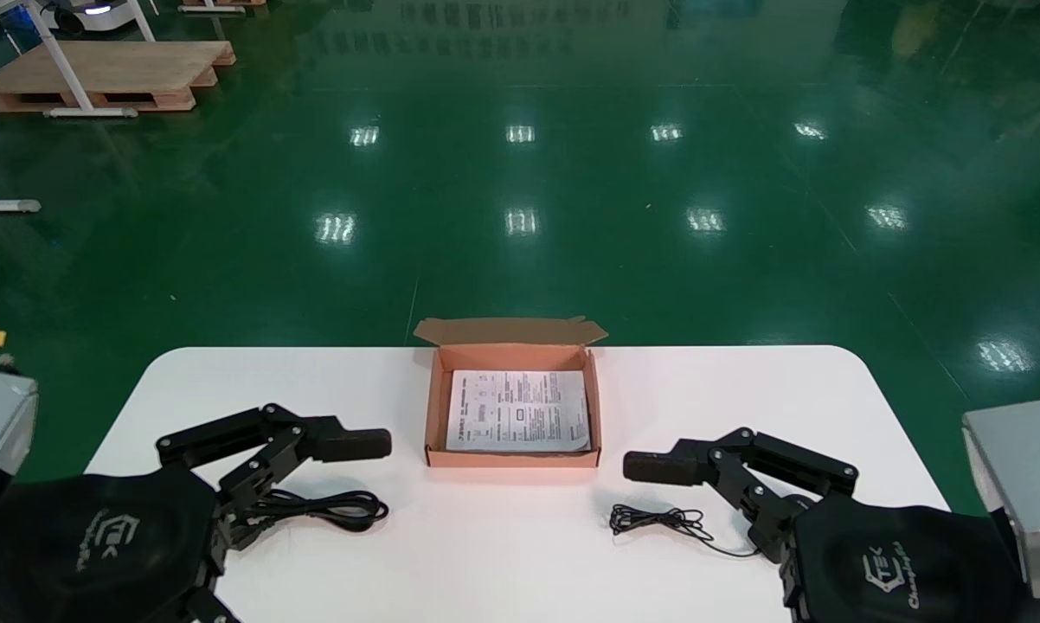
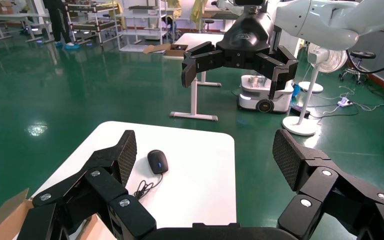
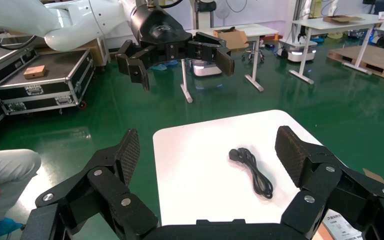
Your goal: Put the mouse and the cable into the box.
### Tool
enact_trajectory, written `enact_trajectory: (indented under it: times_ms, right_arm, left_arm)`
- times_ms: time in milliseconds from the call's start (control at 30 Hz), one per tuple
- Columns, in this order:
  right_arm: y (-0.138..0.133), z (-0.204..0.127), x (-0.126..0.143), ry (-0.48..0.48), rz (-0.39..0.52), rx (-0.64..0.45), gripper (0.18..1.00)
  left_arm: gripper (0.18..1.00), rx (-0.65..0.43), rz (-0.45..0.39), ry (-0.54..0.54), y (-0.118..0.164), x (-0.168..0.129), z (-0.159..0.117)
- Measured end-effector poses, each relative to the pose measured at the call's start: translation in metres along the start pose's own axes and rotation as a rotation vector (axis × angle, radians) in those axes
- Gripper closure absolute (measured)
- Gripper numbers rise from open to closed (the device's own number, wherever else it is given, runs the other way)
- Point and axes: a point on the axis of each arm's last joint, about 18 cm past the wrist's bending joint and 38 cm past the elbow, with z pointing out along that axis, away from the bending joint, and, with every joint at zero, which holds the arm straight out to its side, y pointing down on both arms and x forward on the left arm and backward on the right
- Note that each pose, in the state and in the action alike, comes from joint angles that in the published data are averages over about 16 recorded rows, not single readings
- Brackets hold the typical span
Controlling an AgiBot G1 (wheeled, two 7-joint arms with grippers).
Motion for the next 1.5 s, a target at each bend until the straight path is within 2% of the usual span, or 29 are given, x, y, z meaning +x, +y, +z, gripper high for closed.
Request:
enact_trajectory:
  times_ms: [733,967,1233,1367,1500]
  right_arm:
    - [0.001,0.001,0.000,-0.002,0.001,-0.005,0.178]
    - [0.021,0.013,0.003,-0.021,-0.026,-0.121,0.178]
    - [0.067,0.036,0.030,-0.031,-0.088,-0.386,0.178]
    - [0.084,0.045,0.051,-0.022,-0.111,-0.506,0.178]
    - [0.093,0.050,0.066,-0.012,-0.120,-0.580,0.178]
  left_arm:
    - [0.184,-0.025,0.013,0.000,0.002,0.001,-0.001]
    - [0.184,-0.236,0.136,-0.007,0.026,-0.006,-0.001]
    - [0.184,-0.559,0.345,-0.021,0.067,-0.041,0.003]
    - [0.184,-0.641,0.414,-0.027,0.077,-0.060,0.012]
    - [0.184,-0.674,0.437,-0.029,0.083,-0.071,0.021]
